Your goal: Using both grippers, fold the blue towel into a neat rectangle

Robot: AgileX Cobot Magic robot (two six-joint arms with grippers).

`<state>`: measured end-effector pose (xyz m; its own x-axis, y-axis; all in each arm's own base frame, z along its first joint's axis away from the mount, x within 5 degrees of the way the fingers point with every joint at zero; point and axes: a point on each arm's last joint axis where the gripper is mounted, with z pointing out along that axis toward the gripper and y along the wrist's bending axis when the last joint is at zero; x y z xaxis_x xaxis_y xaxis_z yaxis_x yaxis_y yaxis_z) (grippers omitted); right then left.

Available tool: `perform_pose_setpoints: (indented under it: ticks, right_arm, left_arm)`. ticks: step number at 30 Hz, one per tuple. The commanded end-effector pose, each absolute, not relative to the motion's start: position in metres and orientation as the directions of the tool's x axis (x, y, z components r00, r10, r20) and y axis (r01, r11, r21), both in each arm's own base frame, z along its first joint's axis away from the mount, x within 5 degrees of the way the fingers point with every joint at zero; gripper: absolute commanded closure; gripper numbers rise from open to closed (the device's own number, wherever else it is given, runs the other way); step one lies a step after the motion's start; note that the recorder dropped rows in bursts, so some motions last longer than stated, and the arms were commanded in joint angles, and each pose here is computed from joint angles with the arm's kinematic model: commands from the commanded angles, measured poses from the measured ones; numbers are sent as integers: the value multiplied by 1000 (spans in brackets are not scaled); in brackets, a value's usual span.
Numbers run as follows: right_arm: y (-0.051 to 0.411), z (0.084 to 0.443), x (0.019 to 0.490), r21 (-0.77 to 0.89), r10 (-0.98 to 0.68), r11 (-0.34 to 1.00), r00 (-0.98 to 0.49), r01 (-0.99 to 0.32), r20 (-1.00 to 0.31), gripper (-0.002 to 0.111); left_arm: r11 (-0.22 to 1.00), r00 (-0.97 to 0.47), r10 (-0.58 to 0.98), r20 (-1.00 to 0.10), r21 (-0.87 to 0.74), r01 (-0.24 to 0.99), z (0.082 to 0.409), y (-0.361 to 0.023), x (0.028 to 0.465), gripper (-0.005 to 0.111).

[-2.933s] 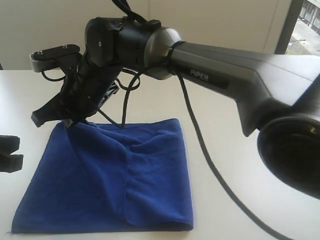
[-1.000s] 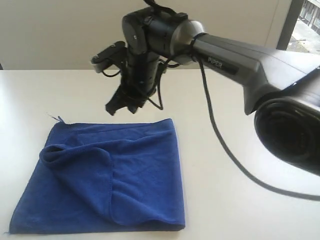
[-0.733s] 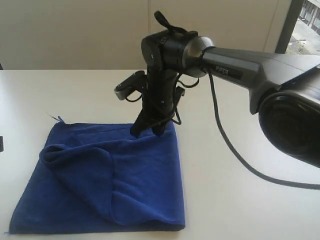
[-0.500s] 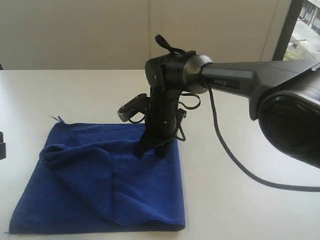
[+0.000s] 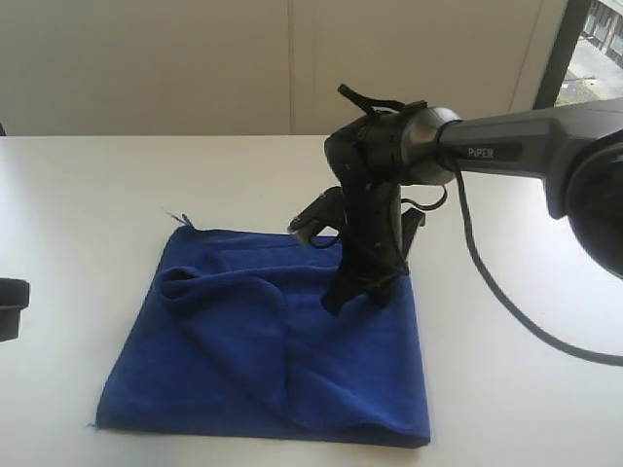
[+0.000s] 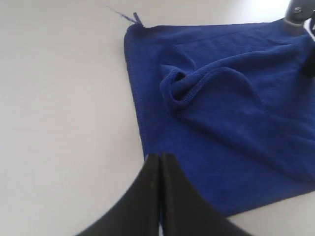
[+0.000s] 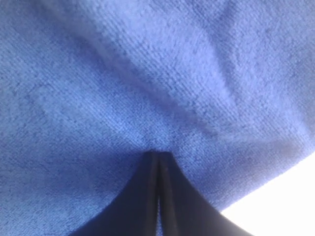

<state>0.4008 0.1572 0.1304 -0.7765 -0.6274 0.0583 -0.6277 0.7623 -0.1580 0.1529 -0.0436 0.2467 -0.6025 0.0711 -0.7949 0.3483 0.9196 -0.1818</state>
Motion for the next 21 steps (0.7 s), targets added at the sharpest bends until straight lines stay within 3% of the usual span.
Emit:
perform_pose_setpoints:
  ticks: [1, 7, 9, 12, 16, 21]
  right_arm:
    - [145, 114, 402, -182, -632, 748, -769, -638, 96, 108]
    - [148, 149, 403, -182, -643, 756, -766, -629, -22, 108]
    - [153, 170, 402, -160, -654, 755, -749, -636, -107, 108]
    - [170, 204, 392, 2, -653, 733, -705, -680, -276, 108]
    - [189, 212, 382, 133, -664, 664, -662, -736, -348, 108]
    - [217, 197, 370, 91, -701, 615, -595, -784, -393, 108]
  left_arm:
    - [862, -553, 134, -822, -178, 474, 276, -54, 163, 107]
    - [795, -559, 256, -789, -157, 586, 304, -65, 209, 107]
    - [773, -600, 322, -733, -163, 614, 299, -68, 236, 107]
    - [704, -654, 439, -616, -216, 676, 286, -74, 277, 107]
    - [604, -646, 597, -476, -264, 753, 273, -77, 318, 107]
    - [514, -547, 667, -506, -219, 829, 270, -93, 356, 107]
